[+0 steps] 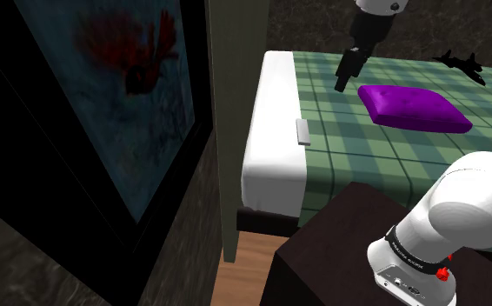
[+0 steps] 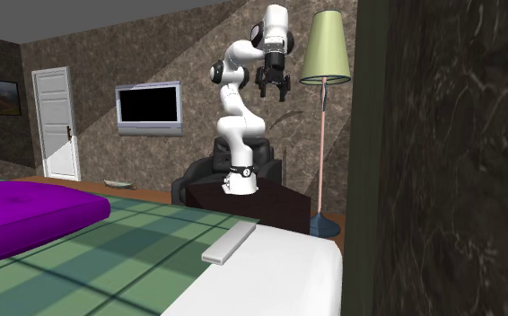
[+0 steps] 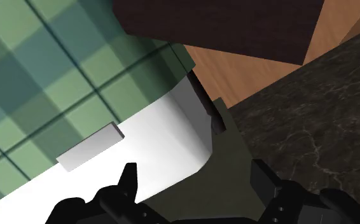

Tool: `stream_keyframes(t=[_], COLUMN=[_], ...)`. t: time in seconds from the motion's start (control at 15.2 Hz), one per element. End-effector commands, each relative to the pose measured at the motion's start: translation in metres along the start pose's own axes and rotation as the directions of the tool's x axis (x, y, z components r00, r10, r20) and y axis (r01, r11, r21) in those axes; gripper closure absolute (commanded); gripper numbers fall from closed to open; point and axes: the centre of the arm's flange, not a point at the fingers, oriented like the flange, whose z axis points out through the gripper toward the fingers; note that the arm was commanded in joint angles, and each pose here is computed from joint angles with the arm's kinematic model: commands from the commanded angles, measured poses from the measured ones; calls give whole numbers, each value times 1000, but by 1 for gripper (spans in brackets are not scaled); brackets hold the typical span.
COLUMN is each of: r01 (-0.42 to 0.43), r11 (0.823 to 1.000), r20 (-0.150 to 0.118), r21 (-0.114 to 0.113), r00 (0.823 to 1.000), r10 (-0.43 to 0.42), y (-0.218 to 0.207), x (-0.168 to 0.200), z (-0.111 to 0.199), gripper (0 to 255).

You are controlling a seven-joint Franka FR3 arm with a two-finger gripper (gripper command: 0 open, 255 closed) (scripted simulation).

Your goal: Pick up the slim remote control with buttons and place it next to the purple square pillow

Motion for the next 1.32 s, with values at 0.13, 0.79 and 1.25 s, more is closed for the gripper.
stream_keyframes(t=[0.13, 0.79, 1.25], r01=[-43, -257, -400], r11=[999, 966, 916], r20=[7, 44, 72], r21=[5, 27, 37], r00=[999, 966, 915], r10=[43, 255, 397], y=[11, 73, 122], x=[15, 82, 118], z=[20, 122, 195], gripper=[0, 0, 0])
